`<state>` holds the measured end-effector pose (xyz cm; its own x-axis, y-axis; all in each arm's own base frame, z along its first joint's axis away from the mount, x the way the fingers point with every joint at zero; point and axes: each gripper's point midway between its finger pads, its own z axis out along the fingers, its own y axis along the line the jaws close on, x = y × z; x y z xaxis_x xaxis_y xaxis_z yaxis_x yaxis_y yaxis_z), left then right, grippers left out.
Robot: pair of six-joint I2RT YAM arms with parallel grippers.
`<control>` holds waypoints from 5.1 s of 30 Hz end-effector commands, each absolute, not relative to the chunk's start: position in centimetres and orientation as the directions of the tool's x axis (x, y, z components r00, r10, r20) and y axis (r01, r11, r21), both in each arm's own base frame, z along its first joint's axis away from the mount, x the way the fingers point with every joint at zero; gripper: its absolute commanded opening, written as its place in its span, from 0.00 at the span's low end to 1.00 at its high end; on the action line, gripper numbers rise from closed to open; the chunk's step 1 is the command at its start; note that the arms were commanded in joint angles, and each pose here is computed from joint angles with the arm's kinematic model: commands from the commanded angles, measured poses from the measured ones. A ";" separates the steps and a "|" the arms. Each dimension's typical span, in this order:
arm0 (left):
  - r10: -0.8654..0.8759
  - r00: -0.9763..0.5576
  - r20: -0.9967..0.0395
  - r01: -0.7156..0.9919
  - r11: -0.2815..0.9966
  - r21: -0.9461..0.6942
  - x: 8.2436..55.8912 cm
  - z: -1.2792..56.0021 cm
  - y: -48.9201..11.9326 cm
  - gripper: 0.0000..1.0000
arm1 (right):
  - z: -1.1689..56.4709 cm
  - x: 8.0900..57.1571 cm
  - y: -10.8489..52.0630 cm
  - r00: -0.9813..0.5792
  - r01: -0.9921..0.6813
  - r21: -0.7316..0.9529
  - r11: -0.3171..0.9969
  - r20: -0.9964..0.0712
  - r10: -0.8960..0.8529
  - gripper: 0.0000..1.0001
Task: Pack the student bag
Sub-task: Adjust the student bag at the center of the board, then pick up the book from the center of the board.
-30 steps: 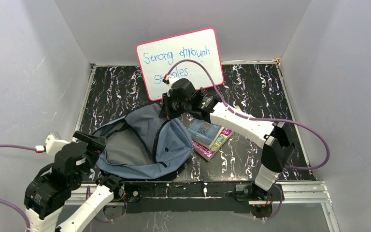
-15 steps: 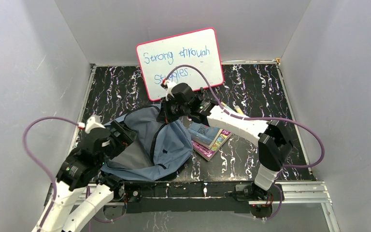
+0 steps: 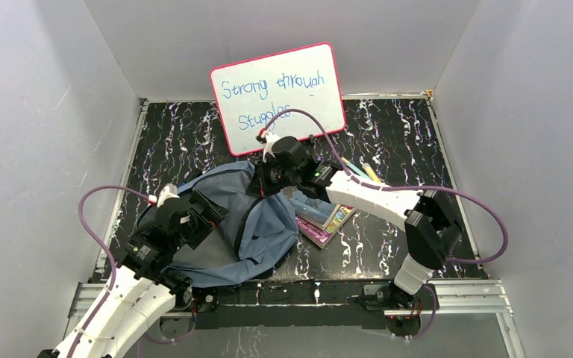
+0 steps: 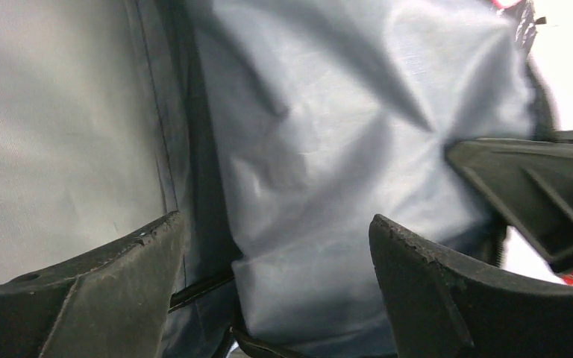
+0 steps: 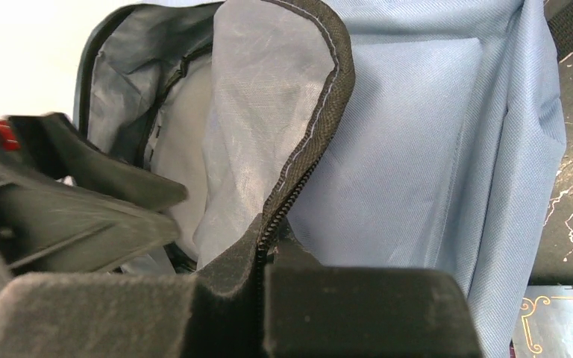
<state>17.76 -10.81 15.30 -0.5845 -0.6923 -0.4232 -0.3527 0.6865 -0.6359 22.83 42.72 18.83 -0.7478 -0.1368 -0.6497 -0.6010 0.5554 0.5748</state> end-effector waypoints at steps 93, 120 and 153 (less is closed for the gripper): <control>-0.687 -0.595 -0.418 -0.268 0.660 -0.702 24.0 11.7 -12.0 0.38 | 15.7 33.4 39.1 -0.559 -0.725 0.257 0.639 -0.760 -0.330 0.74; -0.598 -0.532 -0.599 -0.280 0.792 -0.542 23.3 17.2 -7.9 0.43 | 21.7 26.7 22.0 -0.651 -0.134 0.338 0.932 -0.739 0.174 0.90; -0.185 -0.677 -0.712 0.113 0.930 -0.350 22.4 18.9 -18.3 0.64 | 11.8 32.9 12.3 -0.791 0.101 0.639 0.762 -0.413 0.452 0.99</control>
